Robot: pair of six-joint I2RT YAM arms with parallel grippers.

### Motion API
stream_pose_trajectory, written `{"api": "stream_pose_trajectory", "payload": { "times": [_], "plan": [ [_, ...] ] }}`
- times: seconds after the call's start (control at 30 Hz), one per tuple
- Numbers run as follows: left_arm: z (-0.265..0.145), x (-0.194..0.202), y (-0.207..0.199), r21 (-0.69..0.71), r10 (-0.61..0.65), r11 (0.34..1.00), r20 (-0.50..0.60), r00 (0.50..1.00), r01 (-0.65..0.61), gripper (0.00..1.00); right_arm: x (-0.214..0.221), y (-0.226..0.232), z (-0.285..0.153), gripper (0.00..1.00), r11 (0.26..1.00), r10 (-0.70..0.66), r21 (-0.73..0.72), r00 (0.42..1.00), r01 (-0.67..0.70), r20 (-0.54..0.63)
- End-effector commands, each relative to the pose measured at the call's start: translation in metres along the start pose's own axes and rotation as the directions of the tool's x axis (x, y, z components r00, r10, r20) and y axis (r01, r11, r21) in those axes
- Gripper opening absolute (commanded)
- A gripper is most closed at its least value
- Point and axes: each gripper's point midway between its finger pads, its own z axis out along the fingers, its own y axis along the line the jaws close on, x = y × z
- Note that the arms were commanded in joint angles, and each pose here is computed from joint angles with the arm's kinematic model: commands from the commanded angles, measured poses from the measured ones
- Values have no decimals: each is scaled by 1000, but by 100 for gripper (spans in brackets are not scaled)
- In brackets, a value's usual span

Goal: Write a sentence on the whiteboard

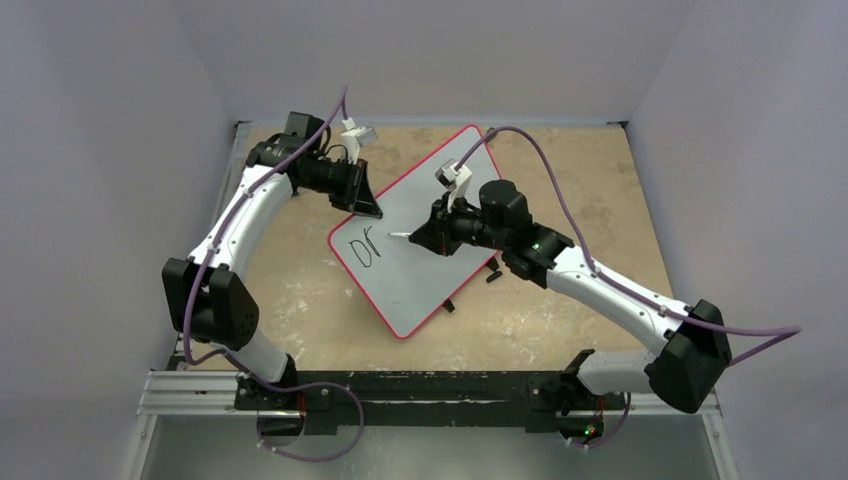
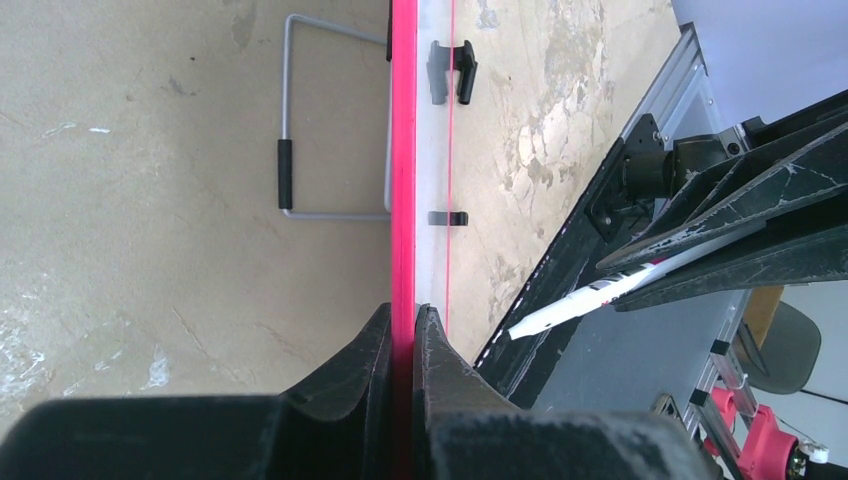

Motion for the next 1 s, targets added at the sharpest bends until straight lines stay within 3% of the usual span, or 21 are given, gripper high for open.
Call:
{"api": "stream_pose_trajectory", "payload": {
  "times": [0.0, 0.97],
  "plan": [
    [-1, -6, 11, -91, 114, 990, 19, 993, -112, 0, -18, 6, -3, 0, 998, -54, -28, 996, 56, 73],
    [-2, -6, 8, -85, 123, 989, 22, 992, -121, 0, -2, 6, 23, 0, 995, -35, -91, 999, 37, 26]
  ]
}}
